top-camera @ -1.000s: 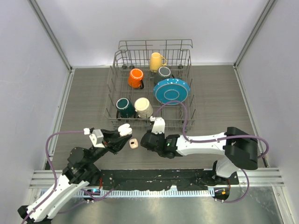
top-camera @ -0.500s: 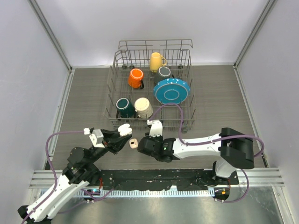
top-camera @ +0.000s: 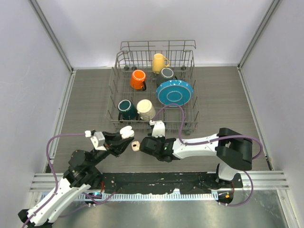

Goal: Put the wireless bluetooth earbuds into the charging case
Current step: Pick up the earbud from the center of the board.

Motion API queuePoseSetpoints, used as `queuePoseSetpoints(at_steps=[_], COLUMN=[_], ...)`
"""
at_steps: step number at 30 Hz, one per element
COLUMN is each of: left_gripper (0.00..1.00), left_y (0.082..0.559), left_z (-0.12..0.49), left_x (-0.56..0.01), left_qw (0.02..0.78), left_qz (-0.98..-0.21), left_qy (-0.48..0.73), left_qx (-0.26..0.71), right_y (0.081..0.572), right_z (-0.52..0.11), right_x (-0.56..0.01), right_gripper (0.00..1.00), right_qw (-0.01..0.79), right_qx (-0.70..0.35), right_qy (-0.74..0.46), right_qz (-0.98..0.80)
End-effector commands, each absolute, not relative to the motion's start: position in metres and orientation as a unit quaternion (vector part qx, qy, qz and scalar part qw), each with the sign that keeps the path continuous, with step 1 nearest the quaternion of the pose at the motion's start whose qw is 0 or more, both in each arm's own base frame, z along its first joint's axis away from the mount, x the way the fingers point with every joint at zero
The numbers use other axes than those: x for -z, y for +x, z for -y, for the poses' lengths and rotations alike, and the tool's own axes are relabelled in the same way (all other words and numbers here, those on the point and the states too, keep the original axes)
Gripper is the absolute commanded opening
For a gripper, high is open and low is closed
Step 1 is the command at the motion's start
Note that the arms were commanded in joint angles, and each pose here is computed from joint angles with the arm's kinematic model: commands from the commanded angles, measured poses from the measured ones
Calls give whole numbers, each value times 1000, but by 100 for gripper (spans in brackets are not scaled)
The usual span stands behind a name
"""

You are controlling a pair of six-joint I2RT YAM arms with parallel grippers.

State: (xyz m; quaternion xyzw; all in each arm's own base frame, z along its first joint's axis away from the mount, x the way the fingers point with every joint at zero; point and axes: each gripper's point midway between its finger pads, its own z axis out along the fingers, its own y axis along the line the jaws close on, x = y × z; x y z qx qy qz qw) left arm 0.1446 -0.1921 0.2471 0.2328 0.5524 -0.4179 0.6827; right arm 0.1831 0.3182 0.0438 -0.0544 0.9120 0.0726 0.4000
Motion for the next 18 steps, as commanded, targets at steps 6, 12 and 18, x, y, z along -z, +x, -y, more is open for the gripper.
queuePoseSetpoints(at_steps=[6, 12, 18], left_gripper=[0, 0, 0], left_y=[144, 144, 144], left_z=[187, 188, 187], left_x=[-264, -264, -264], left_qw=[701, 700, 701], left_qz=[-532, -533, -533], left_qy=[224, 224, 223], left_qx=[418, 419, 418], right_y=[192, 189, 186], right_z=[-323, -322, -318], right_x=[-34, -27, -23], right_gripper=[41, 41, 38], right_qw=[392, 385, 377], right_qx=[-78, -74, -72], right_qy=[-42, -45, -45], right_qz=[-916, -919, -922])
